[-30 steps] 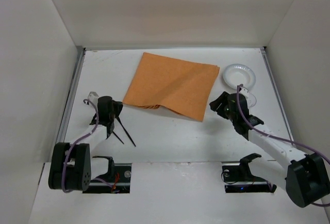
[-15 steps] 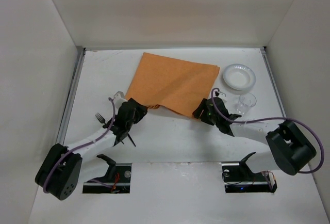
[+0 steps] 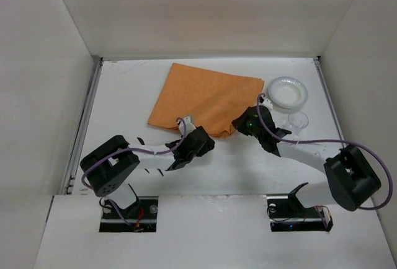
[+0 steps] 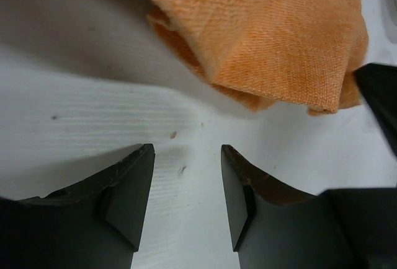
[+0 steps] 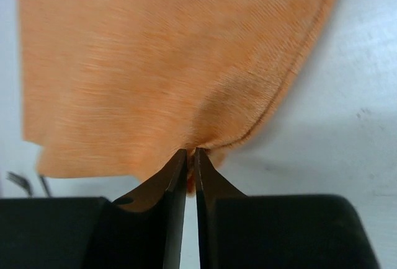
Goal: Set the dinner table for one person
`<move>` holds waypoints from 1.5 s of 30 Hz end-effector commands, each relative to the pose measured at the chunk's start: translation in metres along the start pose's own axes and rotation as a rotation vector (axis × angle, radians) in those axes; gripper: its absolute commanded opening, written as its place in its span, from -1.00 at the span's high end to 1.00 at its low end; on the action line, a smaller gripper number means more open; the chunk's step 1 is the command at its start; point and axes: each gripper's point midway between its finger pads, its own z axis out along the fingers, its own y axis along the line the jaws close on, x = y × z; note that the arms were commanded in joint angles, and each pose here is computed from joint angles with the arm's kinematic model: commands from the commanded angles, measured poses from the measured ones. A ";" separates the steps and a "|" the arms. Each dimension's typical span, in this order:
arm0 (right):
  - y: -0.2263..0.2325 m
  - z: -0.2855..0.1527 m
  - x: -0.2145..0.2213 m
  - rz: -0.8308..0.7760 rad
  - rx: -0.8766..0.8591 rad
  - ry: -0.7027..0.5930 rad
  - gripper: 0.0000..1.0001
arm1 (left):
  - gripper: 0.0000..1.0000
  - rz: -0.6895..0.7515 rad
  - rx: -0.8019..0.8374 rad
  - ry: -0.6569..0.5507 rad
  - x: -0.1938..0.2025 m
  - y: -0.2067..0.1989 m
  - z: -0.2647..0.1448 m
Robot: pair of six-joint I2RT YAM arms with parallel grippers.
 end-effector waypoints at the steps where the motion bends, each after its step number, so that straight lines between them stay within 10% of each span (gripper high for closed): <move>1: 0.043 -0.021 -0.050 -0.014 -0.110 -0.119 0.69 | 0.09 -0.055 0.050 -0.053 -0.012 -0.029 0.010; 12: 0.037 -0.044 -0.049 -0.014 -0.143 -0.113 0.54 | 0.10 -0.099 0.045 -0.043 0.005 -0.054 0.049; 21: -0.006 -0.048 -0.037 0.016 -0.068 -0.131 -0.04 | 0.89 -0.169 0.150 0.000 0.011 -0.091 0.040; 33: -0.035 -0.041 -0.051 0.000 0.022 -0.156 -0.22 | 0.37 -0.219 0.365 0.157 0.048 -0.159 -0.017; 45: -0.045 -0.037 -0.052 -0.053 0.082 -0.158 -0.14 | 0.14 0.020 0.058 -0.198 -0.069 -0.039 -0.044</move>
